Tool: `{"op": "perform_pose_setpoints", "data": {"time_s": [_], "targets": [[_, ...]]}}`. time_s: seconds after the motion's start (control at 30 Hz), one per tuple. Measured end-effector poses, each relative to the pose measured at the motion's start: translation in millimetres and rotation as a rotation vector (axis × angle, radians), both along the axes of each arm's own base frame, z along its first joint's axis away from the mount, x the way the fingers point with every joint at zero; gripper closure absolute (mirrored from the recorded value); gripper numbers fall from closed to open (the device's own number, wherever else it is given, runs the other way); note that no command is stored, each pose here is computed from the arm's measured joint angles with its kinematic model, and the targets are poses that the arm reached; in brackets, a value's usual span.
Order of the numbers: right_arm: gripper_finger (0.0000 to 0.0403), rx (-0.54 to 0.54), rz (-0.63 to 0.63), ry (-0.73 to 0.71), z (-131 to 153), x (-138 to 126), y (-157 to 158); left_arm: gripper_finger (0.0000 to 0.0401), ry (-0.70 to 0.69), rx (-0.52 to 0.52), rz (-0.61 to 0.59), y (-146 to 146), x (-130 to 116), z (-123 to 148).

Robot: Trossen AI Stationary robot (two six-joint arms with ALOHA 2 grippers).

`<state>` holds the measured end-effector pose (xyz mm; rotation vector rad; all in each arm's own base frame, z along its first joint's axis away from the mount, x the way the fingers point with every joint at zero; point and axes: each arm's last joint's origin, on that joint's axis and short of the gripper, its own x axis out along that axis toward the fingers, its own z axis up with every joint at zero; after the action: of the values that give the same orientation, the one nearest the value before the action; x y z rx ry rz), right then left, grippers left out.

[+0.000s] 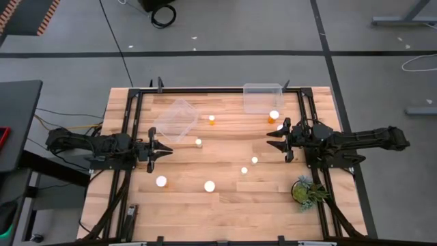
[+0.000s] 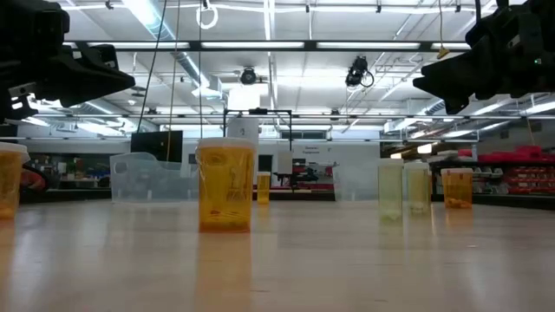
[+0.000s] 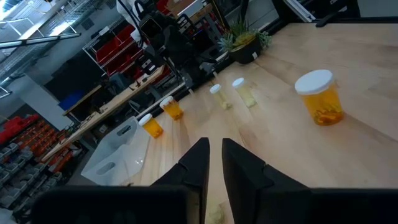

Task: Pick and place medicine bottles into bin by pill shape (circle, oval)
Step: Put the right slim yellow pill bottle into the right transparent bin

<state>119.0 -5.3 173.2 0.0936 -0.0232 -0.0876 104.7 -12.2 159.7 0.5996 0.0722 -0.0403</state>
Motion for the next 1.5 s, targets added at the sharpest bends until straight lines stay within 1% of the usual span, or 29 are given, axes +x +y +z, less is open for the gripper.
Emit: {"op": "perform_pose_setpoints", "data": {"time_s": [0.2, 0.5, 0.8, 1.13, 1.5], "targets": [[0.0240, 0.000, 0.000, 0.000, 0.0, 0.0, 0.0, 0.0342, 0.000, 0.000, 0.000, 0.0, 0.0, 0.0], [0.0240, 0.000, 0.000, 0.000, 0.0, 0.0, 0.0, 0.0350, 0.000, 0.000, 0.000, 0.0, 0.0, 0.1], [0.0240, 0.000, 0.000, 0.000, 0.0, 0.0, 0.0, 0.0340, 0.000, 0.000, 0.000, 0.0, 0.0, 0.0], [0.0240, 0.000, 0.000, 0.000, 0.0, 0.0, 0.0, 0.0348, 0.000, 0.000, 0.000, 0.0, 0.0, 0.0], [0.0240, 0.000, 0.000, 0.000, 0.0, 0.0, 0.0, 0.0340, 0.001, 0.000, 0.000, 0.0, 0.0, -0.1]]}}
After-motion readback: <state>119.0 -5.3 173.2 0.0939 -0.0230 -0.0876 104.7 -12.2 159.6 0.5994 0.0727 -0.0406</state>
